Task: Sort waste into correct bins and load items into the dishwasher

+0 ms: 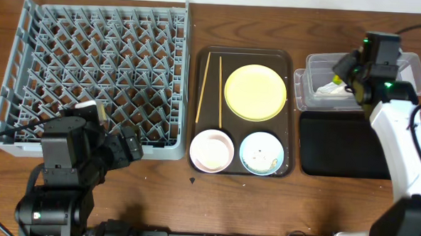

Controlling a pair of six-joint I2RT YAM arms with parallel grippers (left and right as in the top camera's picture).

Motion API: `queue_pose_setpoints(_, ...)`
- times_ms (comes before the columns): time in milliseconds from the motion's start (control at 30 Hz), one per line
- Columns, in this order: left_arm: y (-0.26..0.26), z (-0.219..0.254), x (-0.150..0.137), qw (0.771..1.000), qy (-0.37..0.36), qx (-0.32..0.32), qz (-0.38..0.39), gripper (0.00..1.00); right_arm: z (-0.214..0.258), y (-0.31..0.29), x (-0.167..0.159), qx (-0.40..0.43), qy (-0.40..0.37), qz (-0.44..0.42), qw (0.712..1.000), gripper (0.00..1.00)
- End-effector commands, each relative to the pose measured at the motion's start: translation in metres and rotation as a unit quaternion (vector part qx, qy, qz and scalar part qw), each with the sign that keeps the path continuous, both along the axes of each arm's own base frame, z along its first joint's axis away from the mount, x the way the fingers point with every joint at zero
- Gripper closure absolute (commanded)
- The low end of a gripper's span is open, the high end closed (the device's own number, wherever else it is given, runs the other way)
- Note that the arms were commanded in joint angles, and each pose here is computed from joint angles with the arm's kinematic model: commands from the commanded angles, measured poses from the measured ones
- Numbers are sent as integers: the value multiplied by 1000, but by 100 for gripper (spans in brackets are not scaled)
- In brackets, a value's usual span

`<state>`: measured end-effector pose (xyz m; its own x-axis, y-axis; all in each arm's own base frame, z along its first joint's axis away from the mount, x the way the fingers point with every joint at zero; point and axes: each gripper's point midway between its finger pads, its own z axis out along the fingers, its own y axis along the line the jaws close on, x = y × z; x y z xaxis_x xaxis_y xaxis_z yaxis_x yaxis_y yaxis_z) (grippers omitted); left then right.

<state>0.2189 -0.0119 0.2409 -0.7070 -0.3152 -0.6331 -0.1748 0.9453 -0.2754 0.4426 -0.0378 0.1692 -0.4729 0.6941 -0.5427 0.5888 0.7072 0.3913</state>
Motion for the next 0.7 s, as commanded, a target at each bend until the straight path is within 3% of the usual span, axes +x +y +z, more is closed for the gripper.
queue_pose_setpoints(0, 2, 9, 1, 1000, -11, 1, 7, 8, -41, -14, 6, 16, 38, -24, 999, 72)
queue_pose_setpoints(67, 2, 9, 1, 1000, -11, 1, 7, 8, -43, -2, 14, 1, 34, 50, 998, 41)
queue_pose_setpoints(100, 2, 9, 1, 1000, -11, 1, 7, 8, -36, 6, 10, 10, 30, 75, 997, 40)
queue_pose_setpoints(200, 5, 9, 1, 1000, -11, 10, 10, 8, -2, 53, -4, 57, 0, 197, 979, 42)
queue_pose_setpoints(300, 17, 8, 1, 999, -11, 40, 29, 8, 38, 120, -44, 90, -30, 362, 927, 45)
queue_pose_setpoints(367, 17, 8, 1, 999, -10, 40, 29, 8, 41, 149, -71, 85, -15, 422, 902, 44)
queue_pose_setpoints(500, 17, 8, 1, 999, -11, 40, 29, 8, 9, 217, -150, 71, 95, 554, 824, 43)
queue_pose_setpoints(567, 17, 8, 1, 999, -11, 40, 29, 8, -11, 239, -175, 49, 135, 587, 797, 44)
queue_pose_setpoints(667, 17, 9, 1, 999, -11, 40, 29, 8, -36, 260, -190, 2, 168, 605, 778, 44)
